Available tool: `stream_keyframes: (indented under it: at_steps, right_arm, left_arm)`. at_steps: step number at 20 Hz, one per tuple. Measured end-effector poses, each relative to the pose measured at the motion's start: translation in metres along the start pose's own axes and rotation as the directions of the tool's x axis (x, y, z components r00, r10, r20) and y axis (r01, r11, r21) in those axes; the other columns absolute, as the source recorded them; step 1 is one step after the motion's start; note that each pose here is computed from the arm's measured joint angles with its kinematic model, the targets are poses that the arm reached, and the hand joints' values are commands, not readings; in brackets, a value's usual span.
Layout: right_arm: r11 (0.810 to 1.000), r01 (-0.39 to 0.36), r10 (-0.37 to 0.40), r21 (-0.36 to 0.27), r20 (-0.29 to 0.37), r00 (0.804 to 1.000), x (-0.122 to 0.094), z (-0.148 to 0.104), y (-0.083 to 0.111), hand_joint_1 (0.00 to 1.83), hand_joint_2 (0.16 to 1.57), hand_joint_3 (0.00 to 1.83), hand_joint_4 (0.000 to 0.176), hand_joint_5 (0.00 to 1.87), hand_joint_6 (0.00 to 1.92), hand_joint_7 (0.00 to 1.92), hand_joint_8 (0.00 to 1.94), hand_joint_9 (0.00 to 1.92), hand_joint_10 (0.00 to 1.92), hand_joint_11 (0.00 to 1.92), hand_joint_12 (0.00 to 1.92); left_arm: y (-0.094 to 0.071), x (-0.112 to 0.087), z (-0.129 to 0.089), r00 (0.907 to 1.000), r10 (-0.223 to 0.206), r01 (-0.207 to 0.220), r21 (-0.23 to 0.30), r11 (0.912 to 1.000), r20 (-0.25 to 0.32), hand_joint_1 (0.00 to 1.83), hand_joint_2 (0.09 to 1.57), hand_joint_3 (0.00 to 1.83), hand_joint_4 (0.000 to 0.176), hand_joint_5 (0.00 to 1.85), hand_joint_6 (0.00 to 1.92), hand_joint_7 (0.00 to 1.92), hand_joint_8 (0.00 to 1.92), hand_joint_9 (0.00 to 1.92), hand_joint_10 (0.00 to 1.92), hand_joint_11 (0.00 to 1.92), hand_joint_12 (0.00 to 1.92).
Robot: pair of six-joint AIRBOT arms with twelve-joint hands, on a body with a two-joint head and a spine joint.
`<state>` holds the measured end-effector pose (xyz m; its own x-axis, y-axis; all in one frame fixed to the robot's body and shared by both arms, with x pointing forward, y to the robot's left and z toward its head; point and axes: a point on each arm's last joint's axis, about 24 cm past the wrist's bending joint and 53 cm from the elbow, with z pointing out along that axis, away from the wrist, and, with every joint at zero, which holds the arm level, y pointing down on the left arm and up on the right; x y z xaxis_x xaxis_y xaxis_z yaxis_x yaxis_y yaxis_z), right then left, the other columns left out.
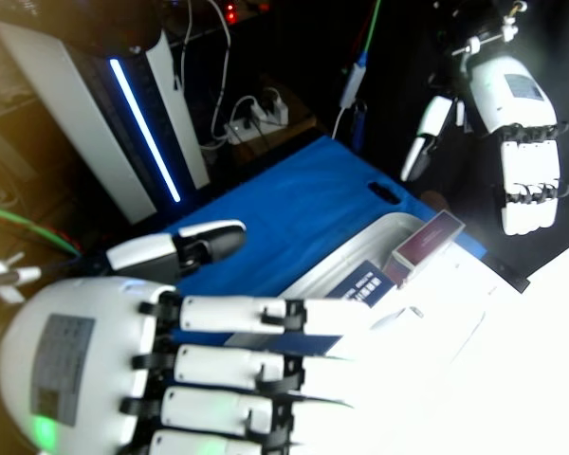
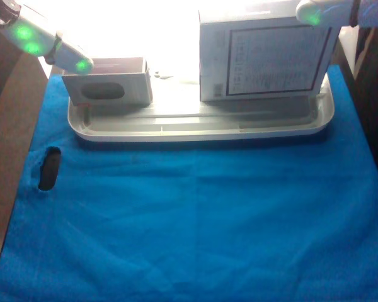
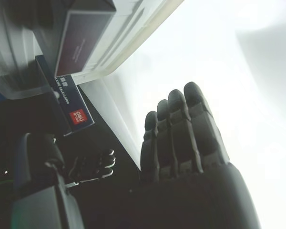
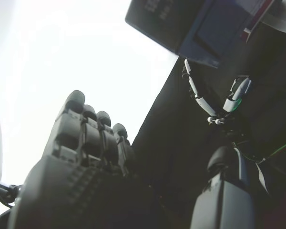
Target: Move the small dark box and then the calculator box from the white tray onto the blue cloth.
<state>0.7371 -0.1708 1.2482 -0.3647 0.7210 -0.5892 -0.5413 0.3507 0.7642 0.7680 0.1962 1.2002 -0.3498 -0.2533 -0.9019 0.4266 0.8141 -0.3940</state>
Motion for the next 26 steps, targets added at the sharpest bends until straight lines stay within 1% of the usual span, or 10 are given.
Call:
stream_keyframes:
  at_steps: [1,2,4,7,10,15,19,21,23,26]
  right_arm:
    - [1.000,0.000,0.000,0.000,-0.001,1.000,0.000,0.000,0.000,0.44,0.89,0.00,0.027,0.04,0.00,0.00,0.00,0.00,0.00,0.00,0.21]
    - [1.000,-0.002,0.002,-0.001,-0.003,1.000,0.001,0.000,0.001,0.41,0.88,0.00,0.032,0.04,0.00,0.00,0.00,0.00,0.00,0.00,0.19]
    - [1.000,-0.001,0.001,-0.001,-0.006,1.000,0.003,0.000,0.001,0.39,0.85,0.00,0.046,0.04,0.00,0.00,0.00,0.00,0.00,0.00,0.21]
    - [1.000,0.002,-0.002,-0.006,-0.011,1.000,0.004,0.000,0.002,0.39,0.87,0.01,0.052,0.01,0.00,0.00,0.00,0.00,0.00,0.00,0.22]
    - [1.000,-0.002,0.002,-0.005,-0.009,1.000,0.004,0.000,0.002,0.38,0.90,0.00,0.032,0.00,0.00,0.00,0.00,0.00,0.00,0.00,0.16]
    - [1.000,-0.002,0.001,-0.007,-0.011,1.000,0.005,0.001,0.003,0.35,0.90,0.00,0.031,0.01,0.00,0.01,0.00,0.01,0.00,0.00,0.17]
    - [1.000,-0.001,0.001,-0.006,-0.011,1.000,0.005,0.001,0.003,0.33,0.89,0.00,0.006,0.01,0.00,0.02,0.00,0.00,0.00,0.00,0.14]
    - [1.000,0.000,-0.001,-0.008,-0.013,1.000,0.006,0.001,0.003,0.31,0.88,0.00,0.015,0.03,0.01,0.04,0.01,0.01,0.00,0.00,0.14]
    - [1.000,0.000,0.000,-0.008,-0.014,1.000,0.006,0.001,0.003,0.31,0.89,0.00,0.022,0.02,0.00,0.04,0.01,0.04,0.00,0.00,0.31]
    - [1.000,-0.003,0.003,-0.010,-0.016,1.000,0.008,0.002,0.003,0.32,0.91,0.00,0.017,0.00,0.00,0.02,0.00,0.00,0.00,0.00,0.12]
  left_arm:
    - [0.001,0.005,0.001,0.9999,0.004,-0.004,-0.004,1.0000,-0.010,0.82,0.72,0.00,0.017,0.35,0.00,0.41,0.00,0.36,0.01,0.18,0.13]
    - [0.002,0.008,0.002,0.9997,0.014,-0.015,-0.008,0.9999,-0.019,0.80,0.74,0.00,0.000,0.31,0.00,0.40,0.00,0.37,0.00,0.11,0.34]
    - [0.003,0.013,0.005,0.9992,0.011,-0.012,-0.012,0.9999,-0.038,0.78,0.76,0.00,0.000,0.31,0.01,0.40,0.00,0.39,0.00,0.00,0.71]
    - [0.014,0.032,0.009,0.9947,-0.057,0.055,-0.033,0.9980,-0.085,0.76,0.71,0.00,0.000,0.33,0.01,0.37,0.00,0.31,0.01,0.00,0.63]
    - [0.017,0.043,0.014,0.9928,-0.059,0.055,-0.040,0.9977,-0.104,0.77,0.68,0.00,0.000,0.33,0.01,0.35,0.00,0.24,0.00,0.00,0.48]
    - [0.020,0.061,0.023,0.9896,-0.048,0.041,-0.056,0.9976,-0.136,0.78,0.70,0.00,0.025,0.32,0.00,0.31,0.00,0.16,0.00,0.00,0.16]
    - [0.029,0.066,0.025,0.9889,-0.049,0.037,-0.082,0.9959,-0.140,0.80,0.69,0.00,0.020,0.35,0.01,0.31,0.00,0.19,0.01,0.05,0.16]
    - [0.033,0.070,0.027,0.9882,-0.050,0.037,-0.094,0.9949,-0.145,0.82,0.77,0.01,0.000,0.36,0.00,0.34,0.00,0.24,0.01,0.10,0.18]
    - [0.035,0.071,0.029,0.9884,-0.051,0.036,-0.105,0.9938,-0.143,0.86,0.84,0.01,0.000,0.37,0.00,0.39,0.00,0.30,0.01,0.15,0.23]
    - [0.041,0.070,0.032,0.9892,-0.056,0.039,-0.128,0.9911,-0.135,1.08,0.92,0.00,0.000,0.68,0.01,0.71,0.01,0.59,0.01,0.35,0.33]
